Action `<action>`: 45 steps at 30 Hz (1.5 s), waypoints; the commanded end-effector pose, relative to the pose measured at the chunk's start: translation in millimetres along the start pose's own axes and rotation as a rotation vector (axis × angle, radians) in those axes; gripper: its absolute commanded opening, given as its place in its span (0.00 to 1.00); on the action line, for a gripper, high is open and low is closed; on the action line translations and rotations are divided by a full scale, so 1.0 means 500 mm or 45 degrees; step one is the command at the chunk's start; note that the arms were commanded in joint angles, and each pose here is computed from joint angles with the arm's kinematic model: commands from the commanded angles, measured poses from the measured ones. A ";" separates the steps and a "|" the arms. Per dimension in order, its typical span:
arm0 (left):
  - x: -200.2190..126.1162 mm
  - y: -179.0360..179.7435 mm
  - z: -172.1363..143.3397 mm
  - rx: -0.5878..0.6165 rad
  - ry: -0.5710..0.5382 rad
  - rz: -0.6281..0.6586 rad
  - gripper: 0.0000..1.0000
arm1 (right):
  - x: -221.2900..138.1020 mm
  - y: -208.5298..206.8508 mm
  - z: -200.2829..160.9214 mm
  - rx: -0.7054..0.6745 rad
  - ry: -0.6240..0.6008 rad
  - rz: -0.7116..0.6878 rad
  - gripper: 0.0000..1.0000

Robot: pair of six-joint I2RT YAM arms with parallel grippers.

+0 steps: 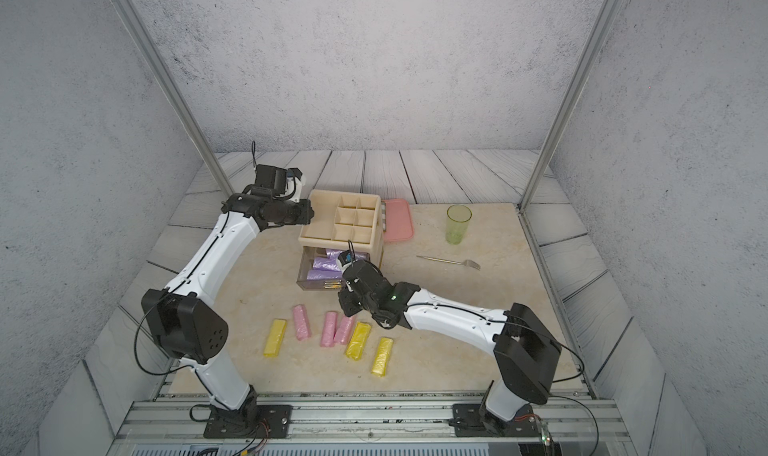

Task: Sort the rolls of trash bags by color and place them into the drawer
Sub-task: Close the drawer in the storage box.

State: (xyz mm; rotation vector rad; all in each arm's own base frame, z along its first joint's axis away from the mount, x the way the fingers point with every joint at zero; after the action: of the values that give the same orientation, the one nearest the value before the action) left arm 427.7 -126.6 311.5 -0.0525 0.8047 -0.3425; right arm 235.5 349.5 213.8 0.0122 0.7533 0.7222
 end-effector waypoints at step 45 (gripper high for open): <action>-0.008 -0.081 -0.051 -0.252 0.293 -0.279 0.00 | -0.009 -0.072 0.116 -0.050 -0.318 -0.234 0.20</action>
State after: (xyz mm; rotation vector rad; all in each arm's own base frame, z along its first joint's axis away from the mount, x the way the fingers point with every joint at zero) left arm 425.3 -143.1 306.0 -0.1694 0.9206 -0.3785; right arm 273.6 340.3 265.6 0.0417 0.4766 0.6305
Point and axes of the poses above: each gripper's point midway between its finger pads, its own x axis out along the fingers, its own y axis along the line the jaws close on, z = x × y, the point moved 6 cm from there along -x, back along the fingers, and after that the axes turned 3 degrees about x, right-handed, at the moved point
